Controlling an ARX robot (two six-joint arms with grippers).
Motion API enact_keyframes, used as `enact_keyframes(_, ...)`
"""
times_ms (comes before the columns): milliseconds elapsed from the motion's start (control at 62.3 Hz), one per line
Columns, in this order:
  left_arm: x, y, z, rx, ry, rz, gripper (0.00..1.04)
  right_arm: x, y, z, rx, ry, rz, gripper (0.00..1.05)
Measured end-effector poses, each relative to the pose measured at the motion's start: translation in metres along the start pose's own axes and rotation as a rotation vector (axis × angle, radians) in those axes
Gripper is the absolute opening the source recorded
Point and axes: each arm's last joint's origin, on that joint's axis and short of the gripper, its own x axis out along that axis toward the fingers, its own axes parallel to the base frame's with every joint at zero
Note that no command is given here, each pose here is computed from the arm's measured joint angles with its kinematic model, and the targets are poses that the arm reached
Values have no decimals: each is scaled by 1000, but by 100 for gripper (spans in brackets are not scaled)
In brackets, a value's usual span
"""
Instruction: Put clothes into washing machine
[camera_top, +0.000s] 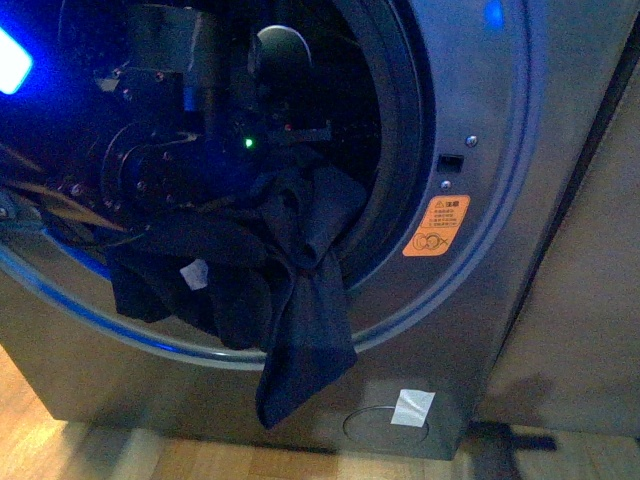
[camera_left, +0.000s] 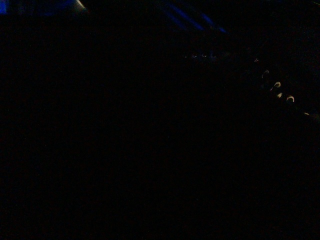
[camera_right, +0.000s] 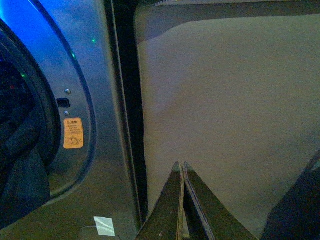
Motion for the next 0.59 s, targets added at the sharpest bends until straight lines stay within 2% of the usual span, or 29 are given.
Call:
enact_keyframes(257,34,-6,6,50,16,33,12,0,0,0,0,-1,0,2)
enact_keyframes(594,66,5,24,97,13,73,12,0,0,0,0,0,0,2)
